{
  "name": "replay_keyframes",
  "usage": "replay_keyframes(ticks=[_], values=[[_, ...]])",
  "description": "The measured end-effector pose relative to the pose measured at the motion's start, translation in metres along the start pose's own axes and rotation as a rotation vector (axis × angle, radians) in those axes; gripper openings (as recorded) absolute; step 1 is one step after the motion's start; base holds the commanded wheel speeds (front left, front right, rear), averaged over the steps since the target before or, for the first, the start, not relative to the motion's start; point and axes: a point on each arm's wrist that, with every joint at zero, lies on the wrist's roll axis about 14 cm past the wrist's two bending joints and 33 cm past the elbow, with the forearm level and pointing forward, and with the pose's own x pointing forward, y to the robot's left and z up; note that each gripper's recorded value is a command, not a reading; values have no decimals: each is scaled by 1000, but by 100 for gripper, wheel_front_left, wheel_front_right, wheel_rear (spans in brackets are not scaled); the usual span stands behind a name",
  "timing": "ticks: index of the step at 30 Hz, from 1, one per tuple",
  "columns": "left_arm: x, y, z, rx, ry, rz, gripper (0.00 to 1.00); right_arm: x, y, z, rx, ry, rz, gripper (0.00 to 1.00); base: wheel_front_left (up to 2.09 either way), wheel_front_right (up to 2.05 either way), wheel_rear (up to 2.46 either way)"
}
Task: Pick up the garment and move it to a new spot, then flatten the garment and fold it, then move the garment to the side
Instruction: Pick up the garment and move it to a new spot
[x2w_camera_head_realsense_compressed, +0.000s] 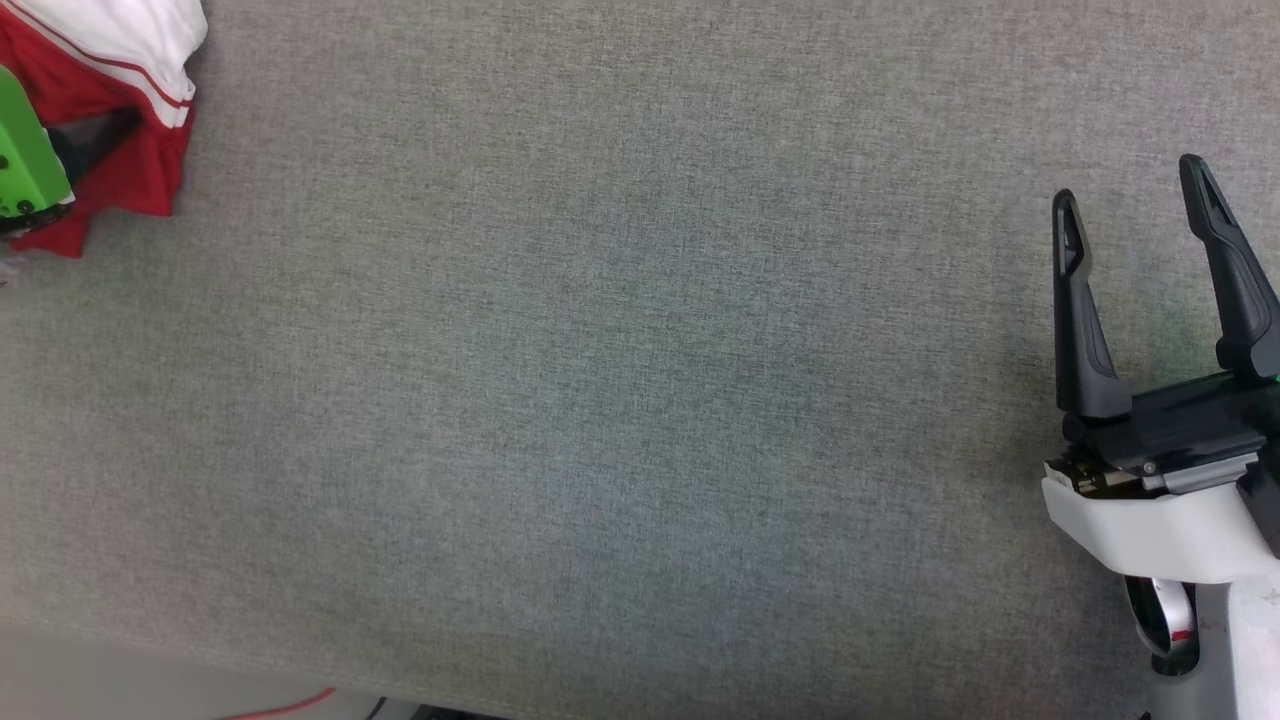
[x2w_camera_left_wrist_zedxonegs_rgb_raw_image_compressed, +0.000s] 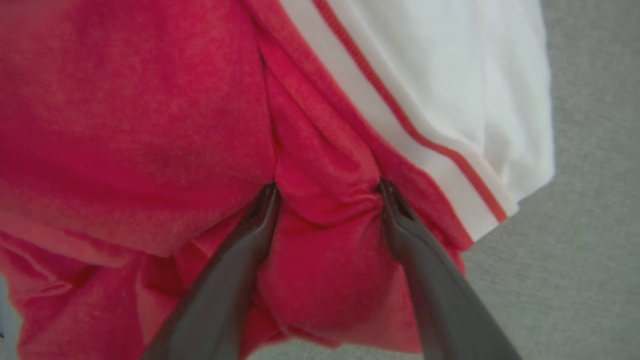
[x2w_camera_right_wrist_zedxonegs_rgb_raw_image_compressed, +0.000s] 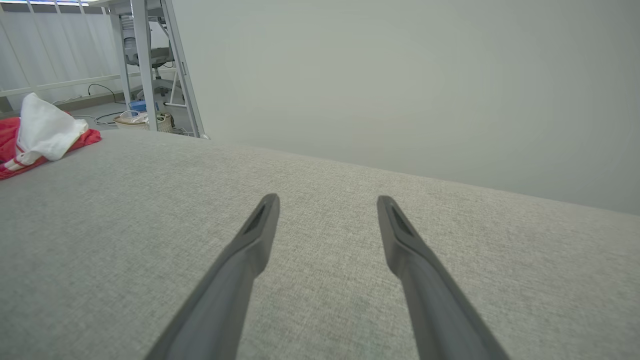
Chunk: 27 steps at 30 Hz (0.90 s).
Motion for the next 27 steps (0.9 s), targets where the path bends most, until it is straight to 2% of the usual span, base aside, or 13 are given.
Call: replay_keyframes(ticks=[4,5,6,7,14,19,27], values=[[8,3,-4,22,16,19,100,1,-3,-2,-5,0,-5,100,0,0,0],[8,3,-3,23,11,21,85,1,-3,-1,-5,-2,-5,100,0,0,0],[8,4,-3,23,4,23,40,1,-3,0,-7,-3,-6,100,0,0,0],[8,4,-3,25,0,24,0,1,-3,1,-9,-5,-7,100,0,0,0],[-13,3,15,144,-114,45,0,2,0,22,-8,-42,-13,100,0,0,0],[-47,-8,40,262,-236,28,0,-2,8,43,1,-72,-14,100,0,0,0],[-119,-57,84,457,-444,-58,0,-15,19,81,0,-123,-19,100,0,0,0]])
